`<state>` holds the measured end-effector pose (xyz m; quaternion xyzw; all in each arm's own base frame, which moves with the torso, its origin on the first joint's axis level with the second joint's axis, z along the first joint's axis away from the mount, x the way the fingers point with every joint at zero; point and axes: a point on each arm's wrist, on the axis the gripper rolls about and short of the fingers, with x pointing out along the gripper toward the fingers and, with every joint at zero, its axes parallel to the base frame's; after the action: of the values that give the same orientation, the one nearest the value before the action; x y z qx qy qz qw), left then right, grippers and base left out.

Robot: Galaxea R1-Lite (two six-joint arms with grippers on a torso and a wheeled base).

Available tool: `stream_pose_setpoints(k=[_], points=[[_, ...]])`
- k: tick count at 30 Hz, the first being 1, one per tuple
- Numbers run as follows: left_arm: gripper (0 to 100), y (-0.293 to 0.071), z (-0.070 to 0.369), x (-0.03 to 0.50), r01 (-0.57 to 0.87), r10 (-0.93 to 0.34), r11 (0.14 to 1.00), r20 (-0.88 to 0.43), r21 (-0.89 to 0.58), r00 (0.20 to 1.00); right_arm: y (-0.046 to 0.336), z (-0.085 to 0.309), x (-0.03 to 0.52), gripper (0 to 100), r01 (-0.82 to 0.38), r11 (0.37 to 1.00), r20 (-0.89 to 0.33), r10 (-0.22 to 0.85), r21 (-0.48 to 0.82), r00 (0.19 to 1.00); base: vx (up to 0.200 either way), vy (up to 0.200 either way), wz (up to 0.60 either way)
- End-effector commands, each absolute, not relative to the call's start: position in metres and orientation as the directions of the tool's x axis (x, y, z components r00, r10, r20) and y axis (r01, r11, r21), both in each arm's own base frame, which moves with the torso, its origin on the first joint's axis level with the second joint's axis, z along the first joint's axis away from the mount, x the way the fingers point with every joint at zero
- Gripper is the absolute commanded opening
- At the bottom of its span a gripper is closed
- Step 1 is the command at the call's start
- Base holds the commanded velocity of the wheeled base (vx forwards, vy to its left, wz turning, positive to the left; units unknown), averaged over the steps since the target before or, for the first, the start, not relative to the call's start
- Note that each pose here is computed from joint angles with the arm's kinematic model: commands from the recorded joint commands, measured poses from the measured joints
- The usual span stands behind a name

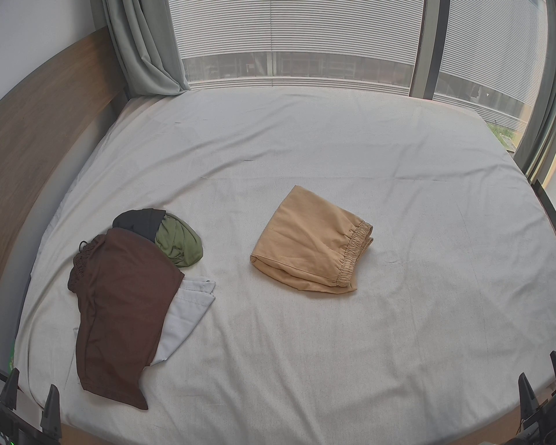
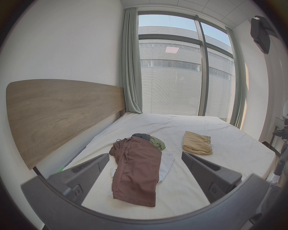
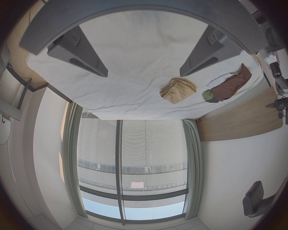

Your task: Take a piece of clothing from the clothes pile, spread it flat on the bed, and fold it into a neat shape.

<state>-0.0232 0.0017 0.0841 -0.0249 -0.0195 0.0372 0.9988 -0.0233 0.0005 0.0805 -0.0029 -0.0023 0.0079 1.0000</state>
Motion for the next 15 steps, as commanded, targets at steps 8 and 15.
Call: stream_pose_setpoints(k=[8, 15], points=[[100, 0.0017, 0.0789, -0.0229, -0.075, 0.077, 0.996, 0.034, -0.052, 0.996, 0.0005, 0.0758, -0.0228, 100, -0.015, 1.000, -0.002, 0.015, -0.006, 1.000, 0.000, 0.000, 0.00], [100, 0.0017, 0.0789, -0.0229, -0.075, 0.077, 0.996, 0.034, -0.052, 0.996, 0.0005, 0.0758, -0.0228, 100, -0.017, 1.000, -0.002, 0.017, -0.006, 1.000, 0.000, 0.000, 0.00]])
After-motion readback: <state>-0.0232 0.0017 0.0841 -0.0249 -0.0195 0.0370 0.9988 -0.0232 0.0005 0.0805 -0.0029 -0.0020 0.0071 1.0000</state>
